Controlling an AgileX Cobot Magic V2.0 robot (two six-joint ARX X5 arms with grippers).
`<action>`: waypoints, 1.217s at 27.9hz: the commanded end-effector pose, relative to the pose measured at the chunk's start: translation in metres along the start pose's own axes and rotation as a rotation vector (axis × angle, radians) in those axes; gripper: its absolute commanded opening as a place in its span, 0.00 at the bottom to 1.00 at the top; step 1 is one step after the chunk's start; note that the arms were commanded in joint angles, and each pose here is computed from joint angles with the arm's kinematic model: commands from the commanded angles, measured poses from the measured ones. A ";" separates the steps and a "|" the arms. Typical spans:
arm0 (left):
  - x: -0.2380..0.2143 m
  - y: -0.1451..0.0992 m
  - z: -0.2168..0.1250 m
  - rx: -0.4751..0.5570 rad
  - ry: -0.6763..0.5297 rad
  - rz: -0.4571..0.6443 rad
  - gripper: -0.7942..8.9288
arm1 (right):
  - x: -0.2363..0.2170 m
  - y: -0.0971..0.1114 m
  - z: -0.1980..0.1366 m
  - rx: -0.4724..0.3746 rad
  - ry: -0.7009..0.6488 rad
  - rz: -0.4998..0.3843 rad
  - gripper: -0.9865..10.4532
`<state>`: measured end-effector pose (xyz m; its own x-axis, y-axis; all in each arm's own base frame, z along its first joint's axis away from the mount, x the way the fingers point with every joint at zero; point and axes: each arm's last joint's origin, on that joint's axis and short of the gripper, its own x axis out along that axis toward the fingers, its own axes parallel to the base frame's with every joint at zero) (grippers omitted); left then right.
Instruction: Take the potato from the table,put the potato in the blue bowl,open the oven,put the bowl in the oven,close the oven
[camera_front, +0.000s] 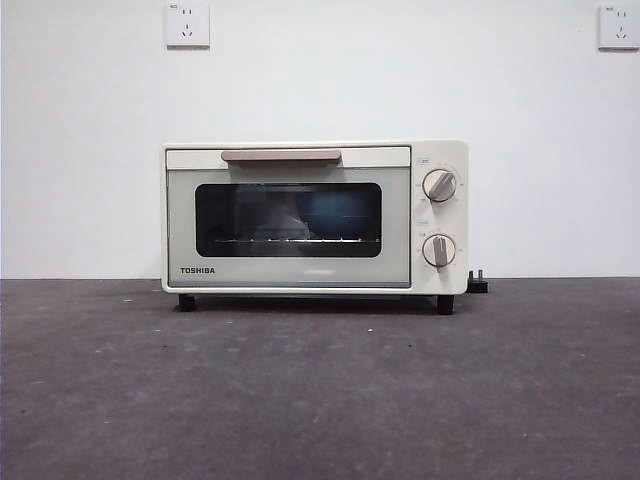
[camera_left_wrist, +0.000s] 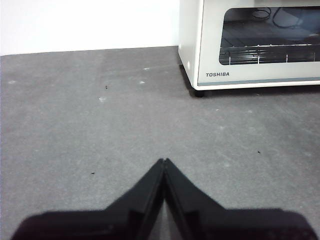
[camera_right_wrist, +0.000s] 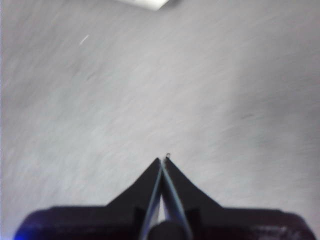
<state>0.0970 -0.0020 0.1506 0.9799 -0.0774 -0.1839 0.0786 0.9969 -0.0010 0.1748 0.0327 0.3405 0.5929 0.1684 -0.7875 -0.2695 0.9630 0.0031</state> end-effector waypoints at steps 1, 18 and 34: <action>0.001 0.000 -0.003 -0.008 0.005 -0.002 0.08 | -0.021 0.001 -0.008 -0.016 -0.112 -0.014 0.09; 0.002 0.000 -0.004 -0.009 0.025 -0.004 0.08 | 0.060 -0.018 -0.142 0.096 -0.851 -0.322 0.09; 0.002 0.000 -0.004 -0.010 0.025 -0.004 0.08 | 0.090 -0.016 -0.175 0.106 -0.826 -0.336 0.09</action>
<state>0.0980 -0.0020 0.1489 0.9756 -0.0778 -0.2055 0.0788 0.9969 -0.0032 0.0993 -0.0041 0.1645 0.9965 -0.0629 -0.0547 0.0592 0.9961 -0.0654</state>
